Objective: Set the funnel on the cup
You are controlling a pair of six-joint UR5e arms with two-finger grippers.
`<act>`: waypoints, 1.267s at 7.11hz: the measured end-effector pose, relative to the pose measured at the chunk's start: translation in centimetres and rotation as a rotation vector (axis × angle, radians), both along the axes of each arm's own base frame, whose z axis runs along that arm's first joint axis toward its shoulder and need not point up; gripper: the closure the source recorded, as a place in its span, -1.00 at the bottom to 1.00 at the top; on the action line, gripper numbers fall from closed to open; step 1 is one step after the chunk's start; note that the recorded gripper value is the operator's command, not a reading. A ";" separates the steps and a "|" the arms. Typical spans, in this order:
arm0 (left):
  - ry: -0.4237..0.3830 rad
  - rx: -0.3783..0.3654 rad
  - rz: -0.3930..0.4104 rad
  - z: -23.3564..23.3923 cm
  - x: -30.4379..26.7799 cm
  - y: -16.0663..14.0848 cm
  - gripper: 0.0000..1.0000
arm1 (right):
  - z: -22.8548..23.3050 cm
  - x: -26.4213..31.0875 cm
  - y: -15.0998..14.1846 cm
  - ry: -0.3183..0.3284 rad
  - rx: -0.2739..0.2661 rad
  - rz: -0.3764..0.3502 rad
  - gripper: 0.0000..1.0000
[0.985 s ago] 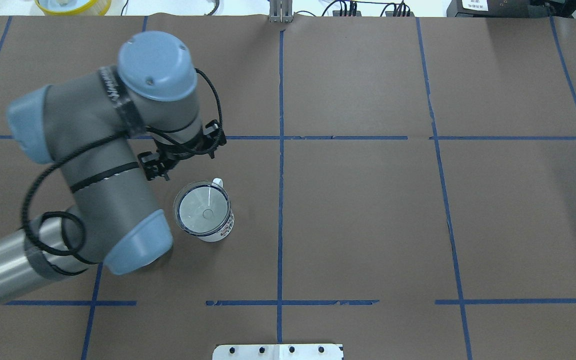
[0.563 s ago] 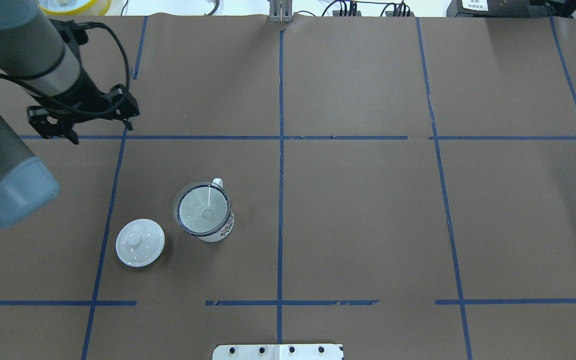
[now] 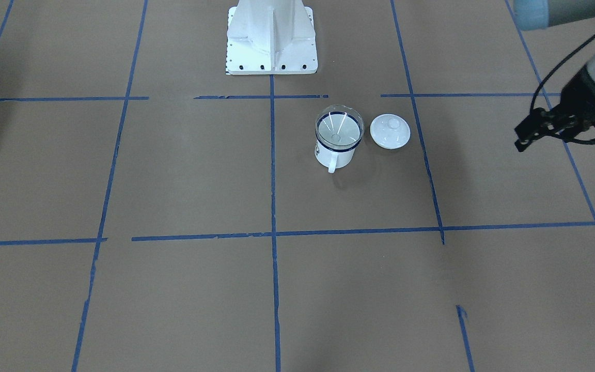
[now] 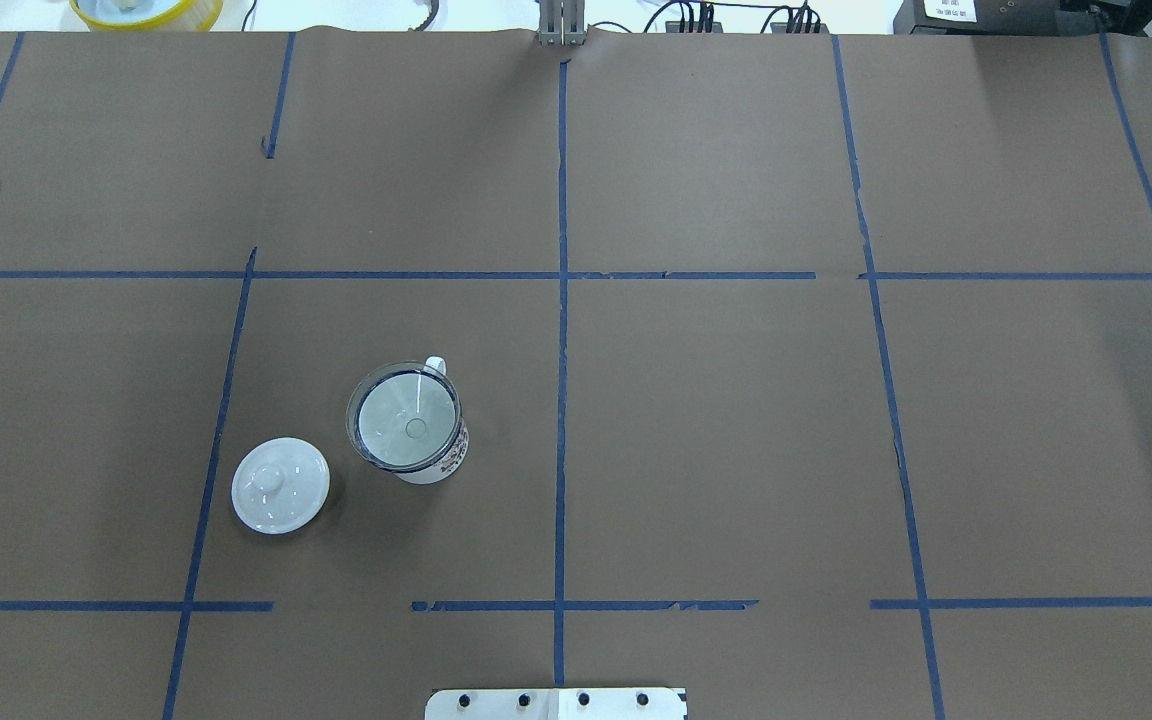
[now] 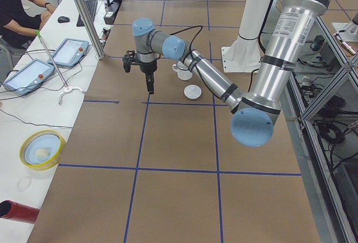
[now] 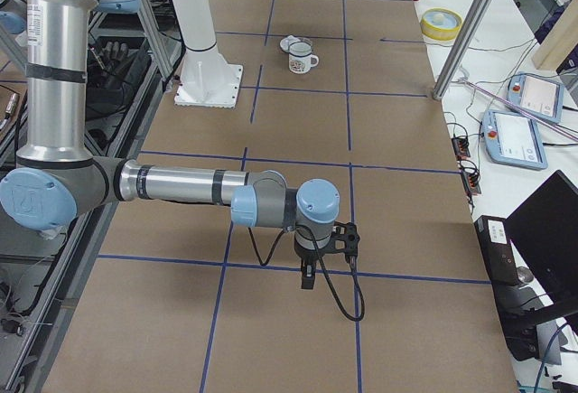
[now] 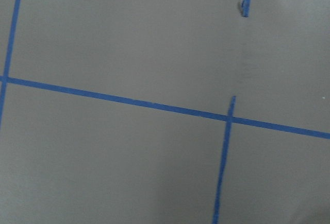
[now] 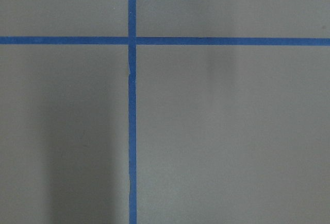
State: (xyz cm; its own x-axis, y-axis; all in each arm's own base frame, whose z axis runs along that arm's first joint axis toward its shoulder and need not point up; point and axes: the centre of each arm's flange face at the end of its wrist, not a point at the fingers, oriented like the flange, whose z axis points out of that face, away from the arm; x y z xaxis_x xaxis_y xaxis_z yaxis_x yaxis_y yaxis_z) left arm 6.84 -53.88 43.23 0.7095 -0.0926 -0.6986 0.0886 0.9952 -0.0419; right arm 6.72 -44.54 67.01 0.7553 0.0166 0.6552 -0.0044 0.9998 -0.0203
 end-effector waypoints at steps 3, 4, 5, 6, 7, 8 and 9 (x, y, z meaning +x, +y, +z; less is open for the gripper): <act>0.017 0.063 0.108 15.8 -12.2 5.3 -1.00 | 0.0 0.0 0.0 0.000 -0.001 0.000 -1.00; 0.017 0.051 0.109 17.7 -13.4 6.2 -1.00 | 0.0 0.0 0.0 0.000 -0.001 0.000 -1.00; 0.017 0.037 0.103 18.8 -14.1 7.2 -1.00 | 0.0 0.0 0.0 0.000 -0.001 0.000 -1.00; 0.018 0.024 0.093 19.7 -14.7 8.3 -1.00 | 0.0 0.0 0.0 0.000 0.000 0.000 -1.00; 0.019 0.021 0.082 20.2 -15.1 8.7 -1.00 | 0.0 0.0 0.0 0.000 -0.001 0.000 -1.00; 0.018 0.024 0.062 20.3 -15.7 8.7 -1.00 | 0.0 0.0 0.0 0.000 -0.001 0.000 -1.00; 0.017 0.024 0.041 20.2 -16.4 8.6 -1.00 | 0.0 0.0 0.0 0.000 -0.001 0.000 -1.00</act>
